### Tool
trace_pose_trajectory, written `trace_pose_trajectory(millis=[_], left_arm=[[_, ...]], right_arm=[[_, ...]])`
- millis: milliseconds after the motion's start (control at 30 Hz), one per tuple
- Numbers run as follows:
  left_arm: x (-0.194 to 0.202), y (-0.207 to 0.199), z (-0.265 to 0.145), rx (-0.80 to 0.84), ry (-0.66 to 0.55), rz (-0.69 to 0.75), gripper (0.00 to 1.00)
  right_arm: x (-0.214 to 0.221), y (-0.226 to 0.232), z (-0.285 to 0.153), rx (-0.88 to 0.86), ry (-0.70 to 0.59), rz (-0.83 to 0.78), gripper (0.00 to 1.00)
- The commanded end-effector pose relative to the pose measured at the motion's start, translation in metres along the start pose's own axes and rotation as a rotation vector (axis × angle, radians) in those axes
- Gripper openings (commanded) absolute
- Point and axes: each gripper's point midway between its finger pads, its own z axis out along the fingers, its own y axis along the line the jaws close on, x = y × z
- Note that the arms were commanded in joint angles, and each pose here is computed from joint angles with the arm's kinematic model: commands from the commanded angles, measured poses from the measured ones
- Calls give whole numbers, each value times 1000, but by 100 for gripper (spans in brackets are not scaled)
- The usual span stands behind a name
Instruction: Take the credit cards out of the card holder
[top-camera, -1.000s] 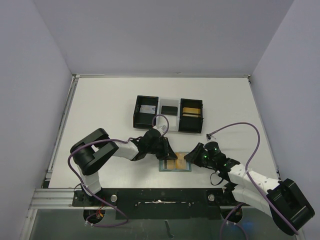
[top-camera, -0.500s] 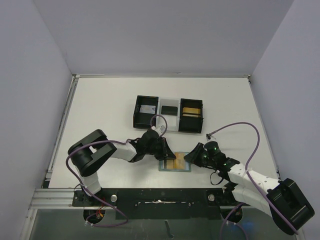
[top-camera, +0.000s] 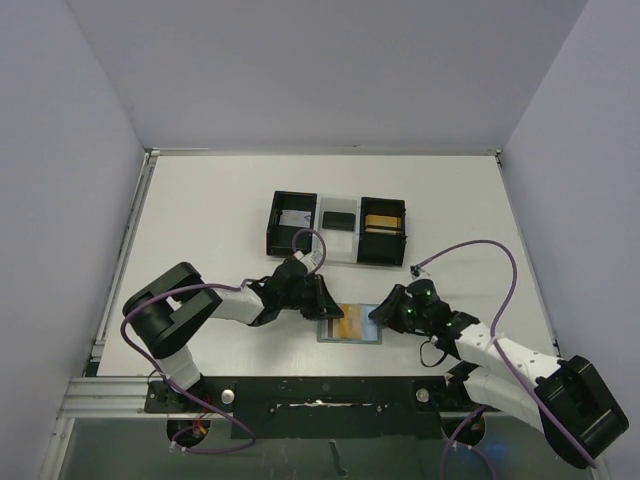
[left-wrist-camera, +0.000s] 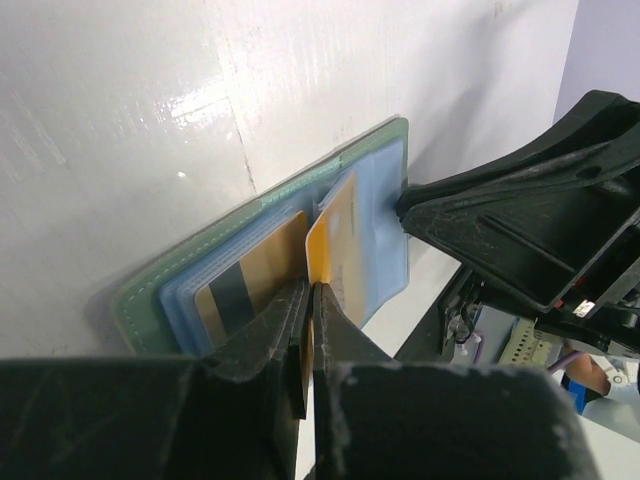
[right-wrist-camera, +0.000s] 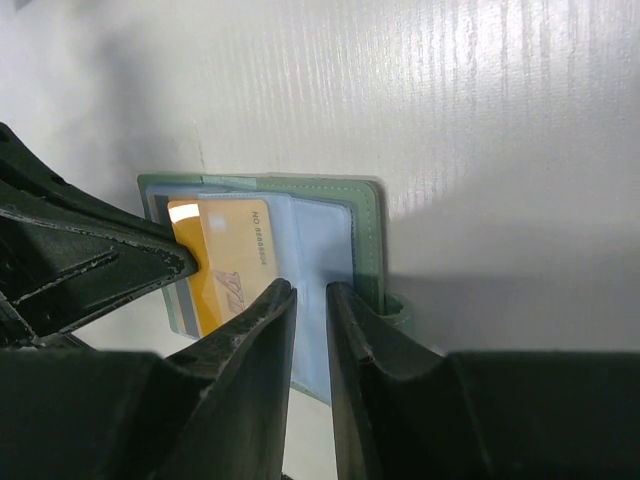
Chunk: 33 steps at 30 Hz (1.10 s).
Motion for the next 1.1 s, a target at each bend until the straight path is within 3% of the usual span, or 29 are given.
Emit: trace_pose_trajectory(millis=[0,300,467,700,867,933,1067], left_arm=[[-2,-1,-5,13,7,43,0],[-4,-14,-3,72,8,34,0],[-3,-18,-2,95,16,29,5],[7,-34,2,193,79,5,17],[7,-38,2,216,85,3,18],[7,-38,2,218,84,2,16],[7,-33,0,192,82,-1,0]], right_arm=[[-11,16,-7,-7,-2,-68,22],[-16,68,-12,-206,32,-158,26],[6,46,6,-144,121,-113,27],[13,8,14,7,119,-59,27],[16,2,14,17,113,-40,27],[16,0,13,23,109,-37,27],[13,-2,11,40,96,-41,28]])
